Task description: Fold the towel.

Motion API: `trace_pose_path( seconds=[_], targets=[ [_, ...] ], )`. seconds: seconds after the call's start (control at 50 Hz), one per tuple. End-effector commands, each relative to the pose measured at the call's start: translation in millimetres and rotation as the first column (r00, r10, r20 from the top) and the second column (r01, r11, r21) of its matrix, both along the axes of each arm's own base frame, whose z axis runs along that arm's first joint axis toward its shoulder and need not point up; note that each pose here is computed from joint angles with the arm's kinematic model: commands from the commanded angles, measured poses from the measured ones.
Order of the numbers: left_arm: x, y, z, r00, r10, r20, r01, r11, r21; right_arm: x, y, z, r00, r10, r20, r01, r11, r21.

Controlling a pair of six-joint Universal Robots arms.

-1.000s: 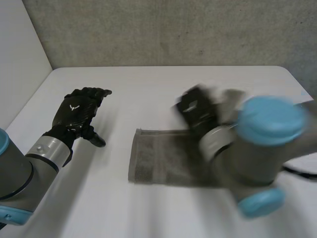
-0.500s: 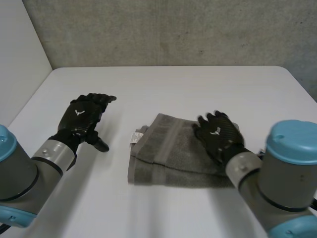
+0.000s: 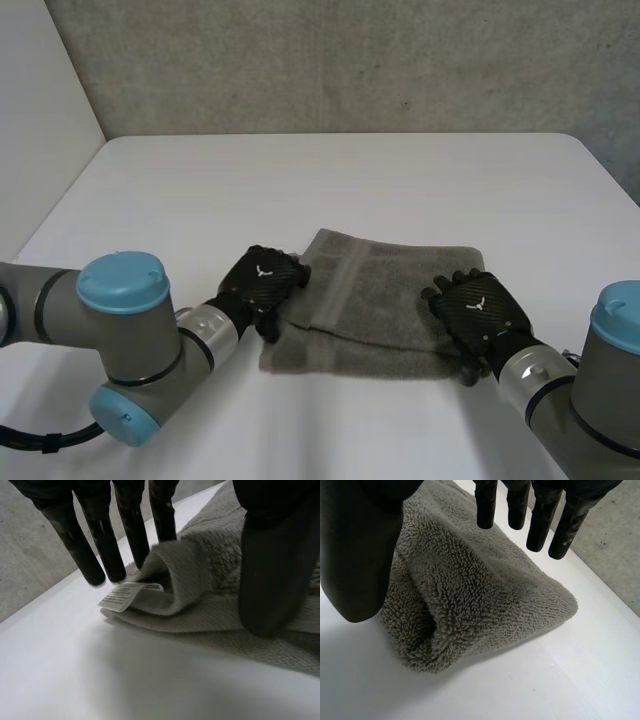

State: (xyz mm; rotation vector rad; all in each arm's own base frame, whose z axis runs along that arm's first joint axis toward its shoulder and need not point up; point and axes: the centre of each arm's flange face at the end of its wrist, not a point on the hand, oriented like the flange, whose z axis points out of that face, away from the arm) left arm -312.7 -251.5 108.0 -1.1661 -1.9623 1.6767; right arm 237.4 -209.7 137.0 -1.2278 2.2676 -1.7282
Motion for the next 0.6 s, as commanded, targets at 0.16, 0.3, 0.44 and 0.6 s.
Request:
trace_pose_path(
  seconds=[0.16, 0.3, 0.44, 0.6],
  targets=[
    [-3.4, 0.3, 3.8, 1.000, -0.005, -0.014, 0.005, 1.000, -0.007, 0.8, -0.6, -1.8, 1.000, 0.003, 0.003, -0.003, 1.000, -0.003],
    [-2.0, 3.1, 7.5, 1.000, -0.008, -0.012, 0.008, 1.000, -0.013, 1.1, -1.2, -2.2, 1.000, 0.004, 0.002, -0.004, 1.000, -0.005],
    [-3.5, 5.1, 18.9, 1.000, -0.015, -0.025, 0.014, 0.999, -0.040, 1.1, -1.2, -2.2, 1.000, 0.004, 0.001, -0.004, 1.000, -0.006],
    [-4.9, 3.8, 33.8, 0.999, -0.017, -0.046, 0.013, 0.997, -0.070, 1.4, -2.1, -2.3, 1.000, 0.006, -0.002, -0.006, 1.000, -0.010]
  ],
)
